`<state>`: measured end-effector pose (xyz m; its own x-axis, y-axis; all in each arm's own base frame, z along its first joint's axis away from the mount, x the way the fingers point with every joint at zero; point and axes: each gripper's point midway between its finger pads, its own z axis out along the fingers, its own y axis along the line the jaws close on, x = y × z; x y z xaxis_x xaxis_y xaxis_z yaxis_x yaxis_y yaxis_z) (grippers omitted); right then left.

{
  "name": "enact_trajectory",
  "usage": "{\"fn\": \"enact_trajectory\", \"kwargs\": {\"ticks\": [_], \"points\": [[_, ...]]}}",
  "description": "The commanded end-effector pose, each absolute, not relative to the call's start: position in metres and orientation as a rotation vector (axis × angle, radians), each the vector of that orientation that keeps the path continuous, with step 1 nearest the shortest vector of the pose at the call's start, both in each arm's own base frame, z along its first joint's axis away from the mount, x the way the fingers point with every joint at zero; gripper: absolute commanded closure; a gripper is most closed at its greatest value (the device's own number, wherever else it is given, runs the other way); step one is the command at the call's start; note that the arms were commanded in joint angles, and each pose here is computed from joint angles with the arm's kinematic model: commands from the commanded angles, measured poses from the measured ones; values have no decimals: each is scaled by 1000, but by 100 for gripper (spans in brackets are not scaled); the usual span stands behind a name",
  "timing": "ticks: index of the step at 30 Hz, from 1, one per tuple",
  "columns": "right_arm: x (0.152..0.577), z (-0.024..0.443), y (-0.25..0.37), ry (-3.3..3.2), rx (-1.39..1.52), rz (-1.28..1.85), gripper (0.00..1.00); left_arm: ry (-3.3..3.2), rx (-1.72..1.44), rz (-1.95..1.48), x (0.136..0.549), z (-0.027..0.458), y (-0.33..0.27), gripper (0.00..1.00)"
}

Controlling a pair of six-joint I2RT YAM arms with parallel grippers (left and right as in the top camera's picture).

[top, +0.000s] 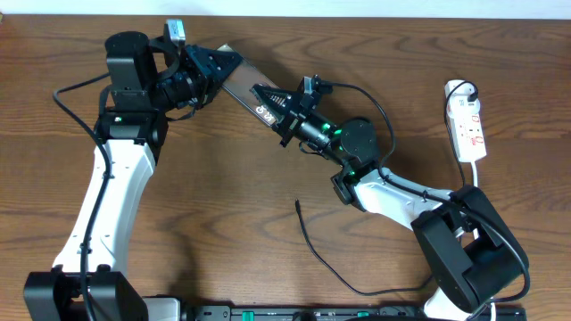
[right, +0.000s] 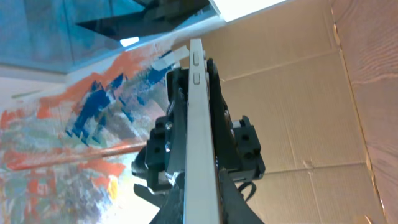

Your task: Plug charger to phone and switch on socket

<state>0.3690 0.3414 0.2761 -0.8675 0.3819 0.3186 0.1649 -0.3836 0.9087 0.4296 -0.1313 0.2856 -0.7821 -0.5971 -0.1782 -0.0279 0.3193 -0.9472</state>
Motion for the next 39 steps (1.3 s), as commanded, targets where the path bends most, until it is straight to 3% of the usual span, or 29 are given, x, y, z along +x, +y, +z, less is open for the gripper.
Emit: {"fn": "enact_trajectory", "kwargs": {"ticks": [1,4,16,17,18,20,21,22,39], "points": [[362,287,348,1652,722,2422,99,2073,-494,-1507,423,296,-137,88],[362,287,349,1654,721,2424,99,2073,-493,-1507,423,296,-137,92],[356,286,355,1671,710,2434,99,2078,-490,-1514,422,295,-137,92],[355,286,355,1672,709,2435,95,2078,-490,-1514,422,295,-137,92],[355,286,355,1673,709,2435,86,2078,-490,-1514,422,295,-137,92],[354,286,356,1682,696,2440,51,2078,-490,-1514,422,295,-137,92],[353,286,356,1686,689,2443,19,2078,-489,-1513,422,295,-137,92],[351,286,357,1693,682,2446,1,2078,-488,-1513,422,295,-137,92],[349,276,335,1848,437,2407,1,2150,-475,-1392,417,270,-105,93]]}}
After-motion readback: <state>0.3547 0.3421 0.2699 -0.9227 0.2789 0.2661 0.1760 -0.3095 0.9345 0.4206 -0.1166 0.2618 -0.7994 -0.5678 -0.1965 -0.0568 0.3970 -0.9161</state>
